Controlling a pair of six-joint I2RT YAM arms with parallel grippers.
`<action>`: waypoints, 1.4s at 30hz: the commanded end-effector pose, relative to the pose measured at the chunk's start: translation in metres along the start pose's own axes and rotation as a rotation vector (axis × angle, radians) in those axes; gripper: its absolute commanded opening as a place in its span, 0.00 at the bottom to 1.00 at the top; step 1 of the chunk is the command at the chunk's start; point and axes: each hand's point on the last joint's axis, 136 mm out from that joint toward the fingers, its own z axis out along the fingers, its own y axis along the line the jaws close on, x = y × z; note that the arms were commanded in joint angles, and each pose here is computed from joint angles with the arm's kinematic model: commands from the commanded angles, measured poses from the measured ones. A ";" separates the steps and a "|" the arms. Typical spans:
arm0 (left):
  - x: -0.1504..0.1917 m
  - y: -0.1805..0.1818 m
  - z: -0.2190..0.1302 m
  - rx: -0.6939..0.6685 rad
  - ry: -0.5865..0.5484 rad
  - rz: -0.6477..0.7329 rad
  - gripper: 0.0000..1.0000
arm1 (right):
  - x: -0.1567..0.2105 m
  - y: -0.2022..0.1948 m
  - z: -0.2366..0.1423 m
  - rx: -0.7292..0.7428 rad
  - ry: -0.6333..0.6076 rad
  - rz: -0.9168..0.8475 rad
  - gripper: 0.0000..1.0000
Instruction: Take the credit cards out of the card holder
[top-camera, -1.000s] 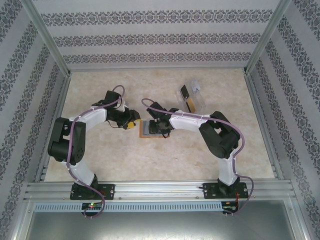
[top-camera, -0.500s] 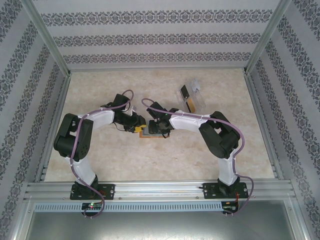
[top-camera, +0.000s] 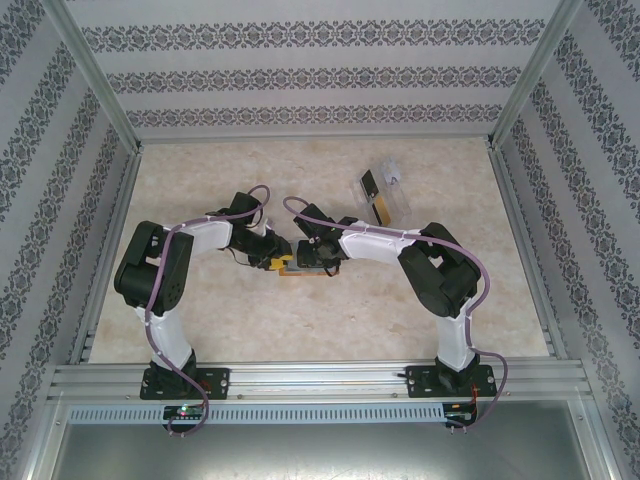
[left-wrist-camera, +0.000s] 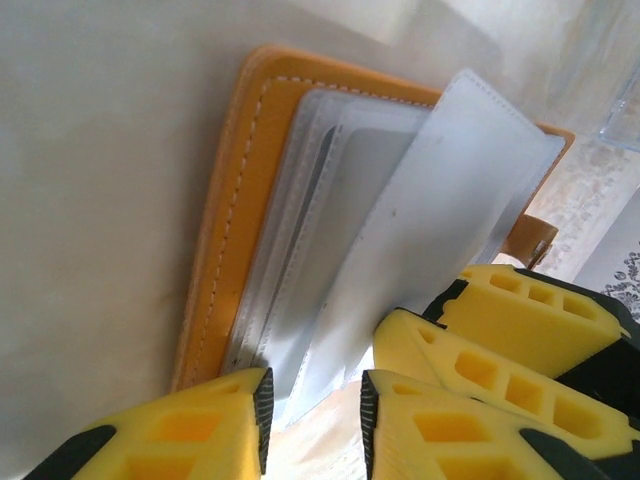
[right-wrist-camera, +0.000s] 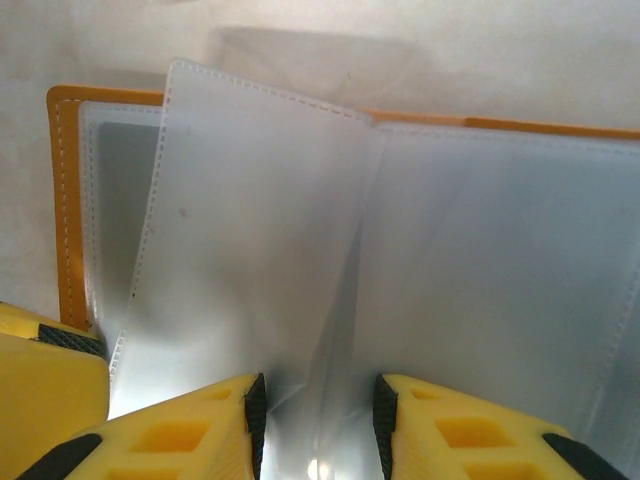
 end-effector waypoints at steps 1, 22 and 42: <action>0.006 -0.003 0.007 0.020 0.031 0.036 0.28 | 0.024 -0.023 0.013 0.057 0.084 0.023 0.38; 0.011 -0.053 0.007 0.197 0.063 0.147 0.33 | -0.019 -0.010 -0.051 -0.108 -0.148 0.120 0.44; 0.018 -0.077 0.042 0.198 0.065 0.218 0.70 | -0.032 -0.059 -0.098 -0.022 -0.354 0.194 0.44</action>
